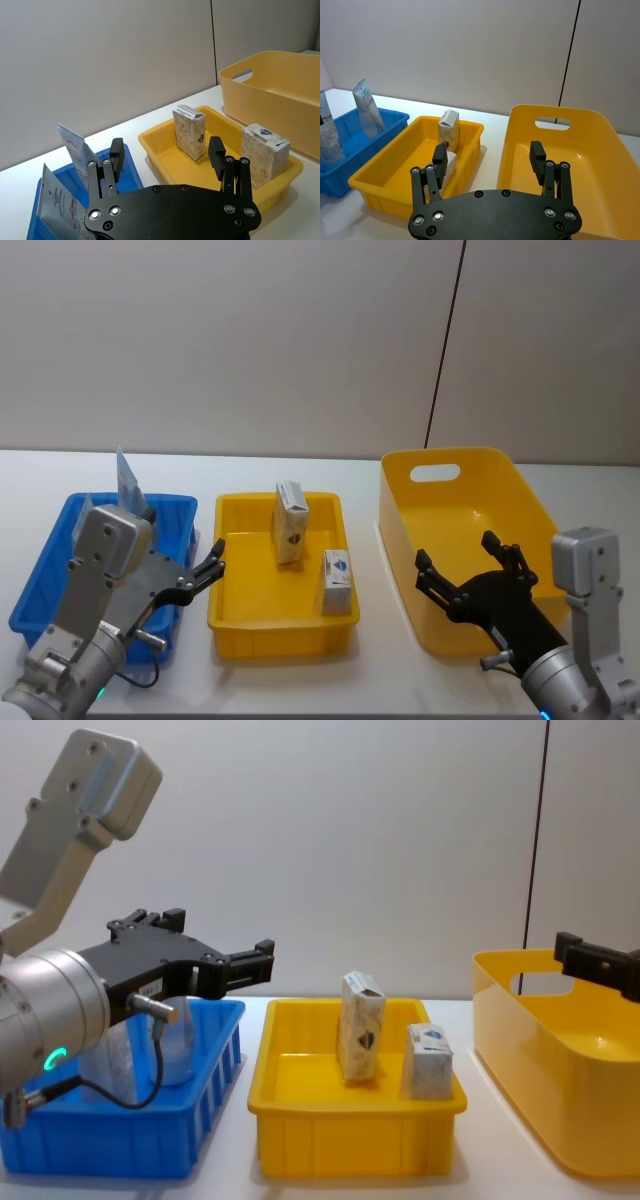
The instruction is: Bimanual collaborative sorting of washing and personal care products
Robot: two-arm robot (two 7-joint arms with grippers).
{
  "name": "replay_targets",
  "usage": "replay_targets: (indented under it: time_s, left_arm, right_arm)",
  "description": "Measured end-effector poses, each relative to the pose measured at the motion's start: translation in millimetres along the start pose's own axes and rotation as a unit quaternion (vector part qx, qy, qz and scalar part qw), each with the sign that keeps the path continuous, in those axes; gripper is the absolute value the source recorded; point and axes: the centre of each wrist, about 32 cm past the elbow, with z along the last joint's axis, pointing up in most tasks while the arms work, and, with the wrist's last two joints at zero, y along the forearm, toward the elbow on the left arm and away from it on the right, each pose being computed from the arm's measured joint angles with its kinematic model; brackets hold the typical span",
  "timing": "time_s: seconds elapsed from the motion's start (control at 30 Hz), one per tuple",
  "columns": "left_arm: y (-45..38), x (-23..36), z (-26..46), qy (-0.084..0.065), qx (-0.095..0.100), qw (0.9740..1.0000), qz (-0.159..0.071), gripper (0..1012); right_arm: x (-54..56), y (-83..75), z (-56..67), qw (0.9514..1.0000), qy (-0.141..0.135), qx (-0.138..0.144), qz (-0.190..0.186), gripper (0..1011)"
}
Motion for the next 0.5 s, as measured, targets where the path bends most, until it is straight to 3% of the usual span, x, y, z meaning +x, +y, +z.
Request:
replay_targets:
  time_s: [0.5]
  left_arm:
    - [0.0,0.0,0.0,0.0,0.0,1.0,0.0,1001]
  right_arm:
    - [0.0,0.0,0.0,1.0,0.0,0.0,0.0,1004]
